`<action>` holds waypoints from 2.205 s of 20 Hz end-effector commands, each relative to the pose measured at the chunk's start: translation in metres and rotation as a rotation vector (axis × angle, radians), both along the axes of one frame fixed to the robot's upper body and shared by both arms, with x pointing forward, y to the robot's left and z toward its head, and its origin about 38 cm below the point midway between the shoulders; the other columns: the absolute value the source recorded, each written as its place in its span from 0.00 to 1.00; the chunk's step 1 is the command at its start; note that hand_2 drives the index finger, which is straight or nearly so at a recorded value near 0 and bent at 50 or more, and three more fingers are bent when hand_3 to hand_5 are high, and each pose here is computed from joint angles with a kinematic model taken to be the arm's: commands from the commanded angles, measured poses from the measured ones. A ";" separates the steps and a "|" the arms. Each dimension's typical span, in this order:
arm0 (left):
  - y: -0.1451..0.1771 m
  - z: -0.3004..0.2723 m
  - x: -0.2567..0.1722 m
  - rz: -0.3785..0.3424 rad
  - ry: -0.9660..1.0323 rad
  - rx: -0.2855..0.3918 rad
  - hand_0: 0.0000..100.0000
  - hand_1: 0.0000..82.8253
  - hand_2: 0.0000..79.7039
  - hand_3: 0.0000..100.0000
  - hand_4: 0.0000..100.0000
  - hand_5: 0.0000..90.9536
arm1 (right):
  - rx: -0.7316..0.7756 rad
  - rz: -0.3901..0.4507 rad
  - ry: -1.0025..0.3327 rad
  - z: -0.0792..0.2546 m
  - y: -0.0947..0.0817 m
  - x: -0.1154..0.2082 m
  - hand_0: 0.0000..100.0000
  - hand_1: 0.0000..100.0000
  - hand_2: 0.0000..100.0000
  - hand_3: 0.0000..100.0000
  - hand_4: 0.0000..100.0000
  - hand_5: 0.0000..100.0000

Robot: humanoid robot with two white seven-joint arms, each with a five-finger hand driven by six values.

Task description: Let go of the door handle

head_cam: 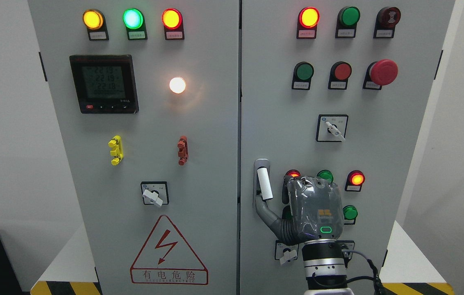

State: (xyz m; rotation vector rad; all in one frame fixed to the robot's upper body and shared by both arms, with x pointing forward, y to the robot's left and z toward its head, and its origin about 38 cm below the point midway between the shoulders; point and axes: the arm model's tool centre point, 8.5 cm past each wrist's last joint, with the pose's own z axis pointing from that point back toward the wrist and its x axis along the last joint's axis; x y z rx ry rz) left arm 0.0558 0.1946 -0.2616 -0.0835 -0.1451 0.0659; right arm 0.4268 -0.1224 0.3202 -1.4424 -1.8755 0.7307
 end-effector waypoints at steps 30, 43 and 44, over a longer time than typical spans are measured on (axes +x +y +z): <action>0.000 0.000 0.007 -0.021 -0.020 0.001 0.00 0.00 0.03 0.09 0.01 0.00 | 0.031 -0.045 -0.022 0.005 -0.015 -0.004 0.32 0.38 0.80 1.00 0.99 0.93; 0.000 0.000 0.007 -0.021 -0.020 0.001 0.00 0.00 0.03 0.09 0.01 0.00 | 0.034 -0.048 -0.035 0.010 -0.018 -0.005 0.33 0.38 0.80 1.00 0.99 0.93; 0.000 0.000 0.007 -0.021 -0.020 0.001 0.00 0.00 0.03 0.09 0.01 0.00 | 0.034 -0.048 -0.037 0.011 -0.017 -0.005 0.33 0.38 0.80 1.00 0.99 0.93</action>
